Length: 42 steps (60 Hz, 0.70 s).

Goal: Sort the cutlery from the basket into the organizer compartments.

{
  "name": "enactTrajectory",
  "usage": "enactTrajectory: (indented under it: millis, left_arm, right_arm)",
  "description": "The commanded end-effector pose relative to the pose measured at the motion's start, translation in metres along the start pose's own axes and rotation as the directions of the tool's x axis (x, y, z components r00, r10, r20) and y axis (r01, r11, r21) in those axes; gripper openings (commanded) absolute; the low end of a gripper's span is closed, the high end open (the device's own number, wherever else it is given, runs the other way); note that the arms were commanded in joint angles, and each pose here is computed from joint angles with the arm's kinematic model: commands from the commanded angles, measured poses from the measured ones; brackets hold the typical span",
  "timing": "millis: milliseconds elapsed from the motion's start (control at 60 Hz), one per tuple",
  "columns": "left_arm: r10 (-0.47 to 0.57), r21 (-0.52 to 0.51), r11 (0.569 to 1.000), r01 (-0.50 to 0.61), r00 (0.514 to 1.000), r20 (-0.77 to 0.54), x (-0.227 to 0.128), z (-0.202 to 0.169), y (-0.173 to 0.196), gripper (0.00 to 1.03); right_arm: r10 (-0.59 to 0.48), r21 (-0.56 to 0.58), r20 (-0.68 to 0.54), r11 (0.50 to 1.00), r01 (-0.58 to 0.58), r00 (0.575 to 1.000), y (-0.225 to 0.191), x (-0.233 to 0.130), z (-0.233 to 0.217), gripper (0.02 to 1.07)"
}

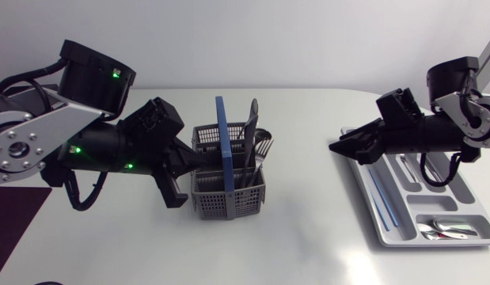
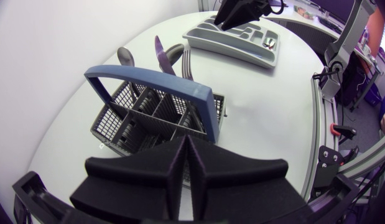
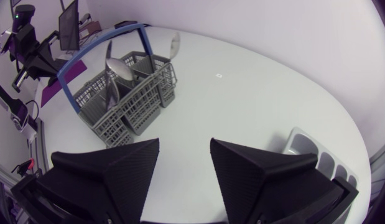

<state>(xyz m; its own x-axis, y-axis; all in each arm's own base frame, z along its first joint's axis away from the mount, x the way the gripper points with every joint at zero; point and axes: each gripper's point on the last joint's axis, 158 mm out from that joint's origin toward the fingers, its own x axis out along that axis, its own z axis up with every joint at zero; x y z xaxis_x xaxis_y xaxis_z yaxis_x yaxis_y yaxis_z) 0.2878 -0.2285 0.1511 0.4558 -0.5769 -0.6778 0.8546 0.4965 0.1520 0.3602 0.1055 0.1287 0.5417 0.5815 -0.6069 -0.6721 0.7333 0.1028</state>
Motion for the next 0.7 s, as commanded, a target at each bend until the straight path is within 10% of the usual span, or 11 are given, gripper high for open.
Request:
enactTrajectory:
  millis: [0, 683]
  left_arm:
    - [0.011, -0.012, 1.0, -0.011, 1.0, 0.017, -0.004, 0.006, 0.001, 0.06]
    - [0.031, -0.014, 0.999, -0.031, 0.999, 0.03, 0.005, -0.006, 0.005, 0.06]
  right_arm:
    - [0.064, -0.005, 0.0, 0.998, -0.064, 0.998, 0.026, 0.011, 0.0, 0.65]
    - [0.298, -0.119, 0.005, 0.948, -0.295, 0.955, 0.085, 0.079, 0.026, 0.65]
